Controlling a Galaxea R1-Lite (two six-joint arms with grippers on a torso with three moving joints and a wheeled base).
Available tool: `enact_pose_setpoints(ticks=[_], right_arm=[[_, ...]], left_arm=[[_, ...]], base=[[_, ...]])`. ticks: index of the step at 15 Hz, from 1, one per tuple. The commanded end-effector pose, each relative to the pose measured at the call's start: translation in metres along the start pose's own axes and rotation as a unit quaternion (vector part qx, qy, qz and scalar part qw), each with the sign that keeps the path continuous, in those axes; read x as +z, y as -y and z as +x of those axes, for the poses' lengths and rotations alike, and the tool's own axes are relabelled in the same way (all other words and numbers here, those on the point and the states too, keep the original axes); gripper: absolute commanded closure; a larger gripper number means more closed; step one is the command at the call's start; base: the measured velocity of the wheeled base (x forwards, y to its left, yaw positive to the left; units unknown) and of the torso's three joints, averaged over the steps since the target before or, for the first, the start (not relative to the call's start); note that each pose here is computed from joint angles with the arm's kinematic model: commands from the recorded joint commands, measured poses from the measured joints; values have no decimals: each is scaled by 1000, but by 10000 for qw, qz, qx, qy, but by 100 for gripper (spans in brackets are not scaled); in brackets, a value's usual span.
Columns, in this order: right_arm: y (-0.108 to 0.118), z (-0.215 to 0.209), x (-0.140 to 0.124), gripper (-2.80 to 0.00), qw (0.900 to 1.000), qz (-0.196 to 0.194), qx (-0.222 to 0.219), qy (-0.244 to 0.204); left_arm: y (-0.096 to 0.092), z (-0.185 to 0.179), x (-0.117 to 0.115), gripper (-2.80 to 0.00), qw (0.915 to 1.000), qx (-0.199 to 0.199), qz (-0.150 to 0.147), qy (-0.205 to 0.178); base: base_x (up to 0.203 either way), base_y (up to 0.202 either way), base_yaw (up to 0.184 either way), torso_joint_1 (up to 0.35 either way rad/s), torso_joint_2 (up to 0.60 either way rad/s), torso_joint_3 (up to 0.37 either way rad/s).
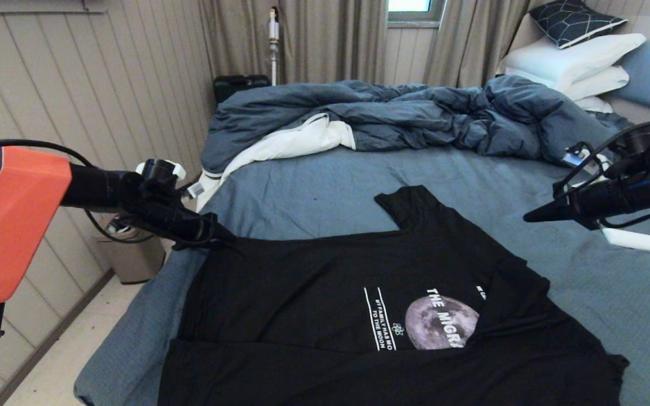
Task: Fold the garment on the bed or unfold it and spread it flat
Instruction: Fold the black T-shirt
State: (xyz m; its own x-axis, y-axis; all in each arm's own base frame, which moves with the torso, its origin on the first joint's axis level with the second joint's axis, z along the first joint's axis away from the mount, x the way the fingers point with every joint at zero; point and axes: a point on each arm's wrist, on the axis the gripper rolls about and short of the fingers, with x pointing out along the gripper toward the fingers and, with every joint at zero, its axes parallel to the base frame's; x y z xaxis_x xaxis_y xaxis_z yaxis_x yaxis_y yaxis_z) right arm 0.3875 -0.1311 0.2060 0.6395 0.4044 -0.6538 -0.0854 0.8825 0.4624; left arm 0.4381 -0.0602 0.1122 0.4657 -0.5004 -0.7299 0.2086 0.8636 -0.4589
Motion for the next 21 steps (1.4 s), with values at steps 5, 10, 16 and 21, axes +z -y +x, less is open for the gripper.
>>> enact_pose_setpoints(ticks=[5, 10, 16, 21], right_arm=[[0, -1, 0, 0, 10000, -2, 12, 11], [0, 3, 5, 0, 9999, -107, 33, 130], [17, 42, 7, 0, 9997, -176, 70, 180], [12, 65, 7, 0, 9988, -451, 9, 186]], left_arm=[[6, 0, -2, 0, 10000, -59, -38, -59], [14, -14, 2, 0, 9999, -86, 9, 78], [27, -42, 4, 0, 9996, -106, 1, 268], [28, -42, 3, 0, 9996, -116, 7, 258]], base=[[0, 0, 0, 0, 0, 0], [0, 0, 0, 0, 0, 0], [0, 0, 0, 0, 0, 0], [0, 0, 0, 0, 0, 0]])
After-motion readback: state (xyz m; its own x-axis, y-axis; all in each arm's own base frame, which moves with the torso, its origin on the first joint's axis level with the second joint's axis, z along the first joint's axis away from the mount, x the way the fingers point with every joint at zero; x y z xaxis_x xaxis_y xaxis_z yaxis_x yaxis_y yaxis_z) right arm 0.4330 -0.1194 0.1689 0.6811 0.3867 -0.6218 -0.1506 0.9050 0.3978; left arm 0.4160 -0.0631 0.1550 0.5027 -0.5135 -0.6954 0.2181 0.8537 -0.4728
